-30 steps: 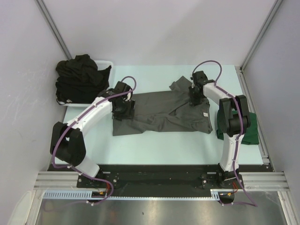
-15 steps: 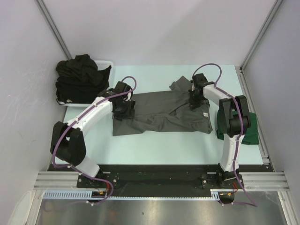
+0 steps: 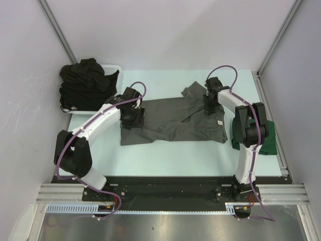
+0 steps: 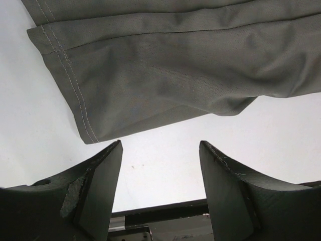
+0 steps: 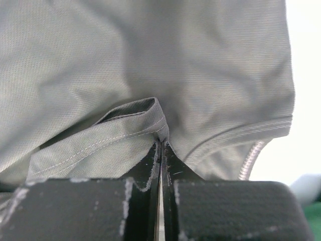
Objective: Fold and stack the t-shirts
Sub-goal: Fold the flattened tshirt in 1/3 of the way
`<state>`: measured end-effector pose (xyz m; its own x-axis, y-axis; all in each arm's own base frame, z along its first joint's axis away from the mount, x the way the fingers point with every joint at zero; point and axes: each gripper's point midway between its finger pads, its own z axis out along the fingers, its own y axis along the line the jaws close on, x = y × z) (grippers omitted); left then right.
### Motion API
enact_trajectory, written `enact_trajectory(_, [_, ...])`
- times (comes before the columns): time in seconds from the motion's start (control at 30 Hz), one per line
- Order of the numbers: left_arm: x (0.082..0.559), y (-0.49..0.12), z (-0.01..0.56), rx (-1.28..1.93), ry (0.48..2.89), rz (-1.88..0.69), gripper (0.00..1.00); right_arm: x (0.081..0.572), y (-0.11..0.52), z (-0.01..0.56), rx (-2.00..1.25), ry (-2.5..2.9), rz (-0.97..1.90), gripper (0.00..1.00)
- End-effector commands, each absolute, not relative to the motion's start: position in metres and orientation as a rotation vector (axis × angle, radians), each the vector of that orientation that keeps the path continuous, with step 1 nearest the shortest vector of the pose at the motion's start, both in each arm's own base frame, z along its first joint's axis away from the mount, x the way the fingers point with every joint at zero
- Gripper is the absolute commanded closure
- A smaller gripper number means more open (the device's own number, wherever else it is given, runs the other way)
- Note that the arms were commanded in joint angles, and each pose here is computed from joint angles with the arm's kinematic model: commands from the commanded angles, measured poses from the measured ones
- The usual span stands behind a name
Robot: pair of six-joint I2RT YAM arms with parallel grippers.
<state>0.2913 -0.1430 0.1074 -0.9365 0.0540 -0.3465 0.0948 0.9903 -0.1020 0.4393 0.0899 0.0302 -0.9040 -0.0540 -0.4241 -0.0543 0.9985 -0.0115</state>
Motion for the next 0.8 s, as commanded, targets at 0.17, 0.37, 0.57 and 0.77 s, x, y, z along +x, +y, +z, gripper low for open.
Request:
enact_trajectory(0.17, [0.299, -0.151, 0.119, 0.106, 2.746, -0.202, 0.32, 0.463, 0.052, 0.079, -0.015, 2.562, -0.169, 1.00])
enact_trajectory(0.37, [0.297, -0.150, 0.118, 0.108, 2.752, -0.198, 0.32, 0.467, 0.041, 0.069, 0.021, 2.574, -0.174, 1.00])
enact_trajectory(0.57, [0.298, -0.150, 0.118, 0.111, 2.751, -0.203, 0.31, 0.469, 0.043, 0.058, 0.025, 2.590, -0.153, 0.94])
enact_trajectory(0.77, [0.297, -0.150, 0.115, 0.108, 2.760, -0.194, 0.31, 0.468, 0.045, 0.064, 0.044, 2.589, -0.142, 0.75])
